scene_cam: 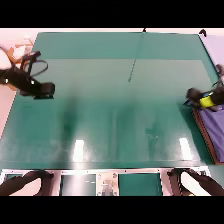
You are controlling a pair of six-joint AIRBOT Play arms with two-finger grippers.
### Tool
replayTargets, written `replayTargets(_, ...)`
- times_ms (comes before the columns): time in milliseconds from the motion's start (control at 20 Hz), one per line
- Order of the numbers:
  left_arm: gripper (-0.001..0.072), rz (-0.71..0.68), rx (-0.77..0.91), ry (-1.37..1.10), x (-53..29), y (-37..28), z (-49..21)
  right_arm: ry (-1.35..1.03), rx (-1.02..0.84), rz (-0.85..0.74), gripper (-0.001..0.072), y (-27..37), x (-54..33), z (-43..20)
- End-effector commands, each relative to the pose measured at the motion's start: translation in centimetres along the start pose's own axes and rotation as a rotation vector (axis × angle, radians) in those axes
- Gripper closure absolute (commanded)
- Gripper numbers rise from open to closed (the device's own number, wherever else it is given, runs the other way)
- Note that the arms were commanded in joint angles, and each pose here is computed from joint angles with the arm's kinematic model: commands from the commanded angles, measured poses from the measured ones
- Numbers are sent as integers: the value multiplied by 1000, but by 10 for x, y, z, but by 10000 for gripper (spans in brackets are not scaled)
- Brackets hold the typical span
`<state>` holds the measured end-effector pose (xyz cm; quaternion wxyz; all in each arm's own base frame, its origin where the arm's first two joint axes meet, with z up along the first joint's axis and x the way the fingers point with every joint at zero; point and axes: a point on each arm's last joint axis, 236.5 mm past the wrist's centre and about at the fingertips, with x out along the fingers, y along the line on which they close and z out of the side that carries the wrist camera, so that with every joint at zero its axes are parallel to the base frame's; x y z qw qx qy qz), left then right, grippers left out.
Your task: Fold the shirts.
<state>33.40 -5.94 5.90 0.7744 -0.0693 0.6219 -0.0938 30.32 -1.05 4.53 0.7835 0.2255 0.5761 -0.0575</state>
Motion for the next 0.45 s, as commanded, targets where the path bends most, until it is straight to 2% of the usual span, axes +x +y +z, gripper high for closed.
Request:
replayTargets(0,683,1,-5,-24,10,-1,-28,-25,-121,77,697,34,23,-34)
replayTargets(400,684,-10,-8,-35,10,-3,-25,2,-155,83,697,42,25,-43)
